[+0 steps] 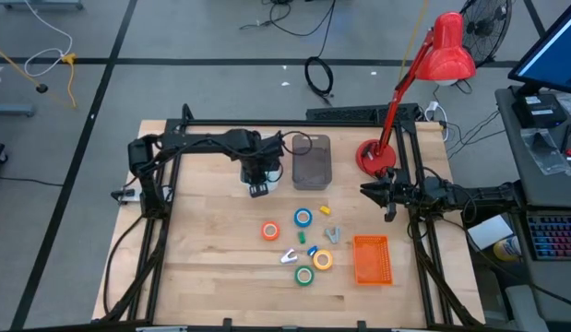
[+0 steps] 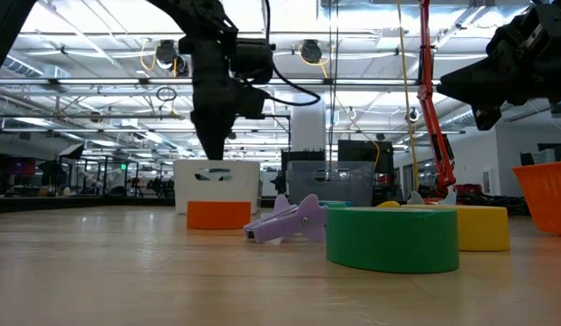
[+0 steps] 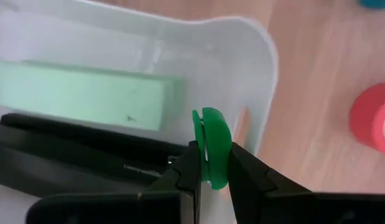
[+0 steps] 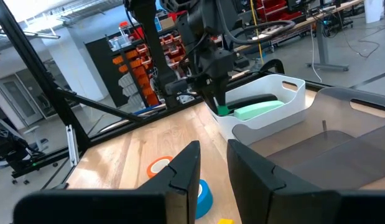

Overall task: Pick and place Stapler, Stapler remover, tape
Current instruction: Put the bottom green stapler into the white bin, then put the green stapler into the white bin

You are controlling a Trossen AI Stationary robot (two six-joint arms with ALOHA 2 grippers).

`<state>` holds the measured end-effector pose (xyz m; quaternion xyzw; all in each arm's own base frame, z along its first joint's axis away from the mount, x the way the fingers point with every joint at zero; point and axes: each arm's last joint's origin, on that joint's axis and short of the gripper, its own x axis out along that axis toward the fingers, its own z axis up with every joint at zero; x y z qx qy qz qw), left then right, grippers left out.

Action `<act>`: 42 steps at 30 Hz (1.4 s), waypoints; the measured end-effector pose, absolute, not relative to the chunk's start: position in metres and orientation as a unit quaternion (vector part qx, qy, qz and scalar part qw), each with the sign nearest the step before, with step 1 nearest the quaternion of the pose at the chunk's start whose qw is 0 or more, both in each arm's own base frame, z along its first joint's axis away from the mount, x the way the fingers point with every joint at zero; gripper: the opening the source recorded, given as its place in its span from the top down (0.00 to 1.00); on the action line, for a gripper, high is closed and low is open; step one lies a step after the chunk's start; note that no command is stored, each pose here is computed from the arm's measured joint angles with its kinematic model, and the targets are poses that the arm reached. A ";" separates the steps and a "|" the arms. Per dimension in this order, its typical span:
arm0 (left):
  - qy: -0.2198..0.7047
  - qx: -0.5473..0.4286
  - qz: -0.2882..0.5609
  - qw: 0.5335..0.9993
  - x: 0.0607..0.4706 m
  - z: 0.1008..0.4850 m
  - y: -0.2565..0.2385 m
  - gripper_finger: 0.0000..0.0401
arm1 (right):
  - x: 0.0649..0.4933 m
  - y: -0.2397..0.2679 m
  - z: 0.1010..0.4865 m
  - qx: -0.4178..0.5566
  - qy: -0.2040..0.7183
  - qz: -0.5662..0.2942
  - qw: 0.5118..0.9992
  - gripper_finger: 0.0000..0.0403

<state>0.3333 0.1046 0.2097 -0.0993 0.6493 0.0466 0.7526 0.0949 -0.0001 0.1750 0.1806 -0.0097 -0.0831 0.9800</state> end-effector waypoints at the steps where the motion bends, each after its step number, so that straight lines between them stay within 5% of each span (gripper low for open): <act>1: 0.651 -0.097 0.045 0.751 0.333 0.209 0.105 0.87 | 0.095 0.000 0.175 0.181 -0.010 -0.083 0.980 0.82; 23: 0.682 -0.093 0.048 0.724 0.342 0.173 0.113 0.87 | 0.095 0.000 0.175 0.199 -0.011 -0.083 0.976 0.82; 42: 0.692 -0.068 0.082 0.714 0.341 0.177 0.116 0.58 | 0.095 0.000 0.175 0.199 -0.011 -0.083 0.976 0.82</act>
